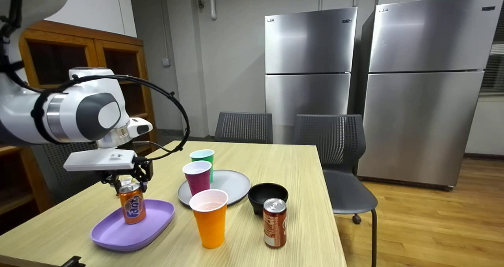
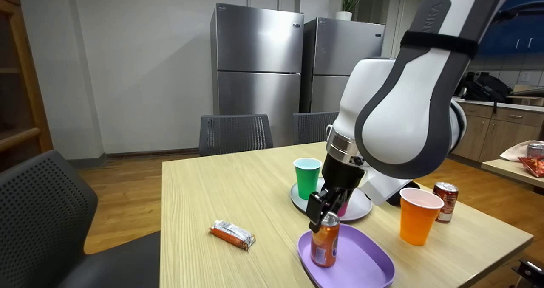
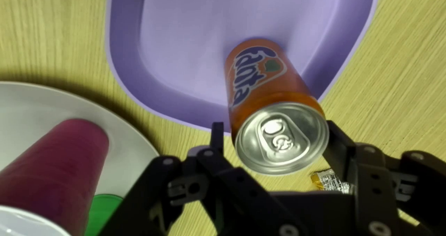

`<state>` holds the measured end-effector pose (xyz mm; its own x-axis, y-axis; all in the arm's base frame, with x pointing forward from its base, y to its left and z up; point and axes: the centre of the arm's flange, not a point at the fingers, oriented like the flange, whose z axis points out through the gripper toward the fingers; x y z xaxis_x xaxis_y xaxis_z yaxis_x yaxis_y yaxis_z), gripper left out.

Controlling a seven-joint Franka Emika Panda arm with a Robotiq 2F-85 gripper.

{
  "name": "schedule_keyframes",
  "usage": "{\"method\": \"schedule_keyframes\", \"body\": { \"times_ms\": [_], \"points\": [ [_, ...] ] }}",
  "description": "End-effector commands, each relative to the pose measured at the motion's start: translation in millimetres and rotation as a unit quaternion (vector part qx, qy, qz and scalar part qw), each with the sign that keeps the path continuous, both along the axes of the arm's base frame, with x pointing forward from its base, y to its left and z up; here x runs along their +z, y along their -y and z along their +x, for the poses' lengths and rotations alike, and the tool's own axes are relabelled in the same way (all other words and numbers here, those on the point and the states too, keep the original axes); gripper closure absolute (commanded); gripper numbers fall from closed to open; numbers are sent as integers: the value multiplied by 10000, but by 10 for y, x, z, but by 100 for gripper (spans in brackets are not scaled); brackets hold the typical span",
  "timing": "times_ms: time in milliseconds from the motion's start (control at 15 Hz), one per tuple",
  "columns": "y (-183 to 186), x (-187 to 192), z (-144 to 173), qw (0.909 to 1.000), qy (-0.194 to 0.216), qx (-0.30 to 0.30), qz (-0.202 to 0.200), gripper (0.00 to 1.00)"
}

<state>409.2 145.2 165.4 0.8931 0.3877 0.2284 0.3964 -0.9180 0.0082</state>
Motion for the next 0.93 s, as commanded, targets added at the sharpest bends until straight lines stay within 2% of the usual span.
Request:
{"method": "schedule_keyframes", "body": {
  "times_ms": [0,600,867],
  "points": [
    [-49,170,55,9999,118,-26,123,1],
    [50,922,253,9980,415,36,477,0],
    [148,1128,345,9976,392,37,569,0]
  ]
}}
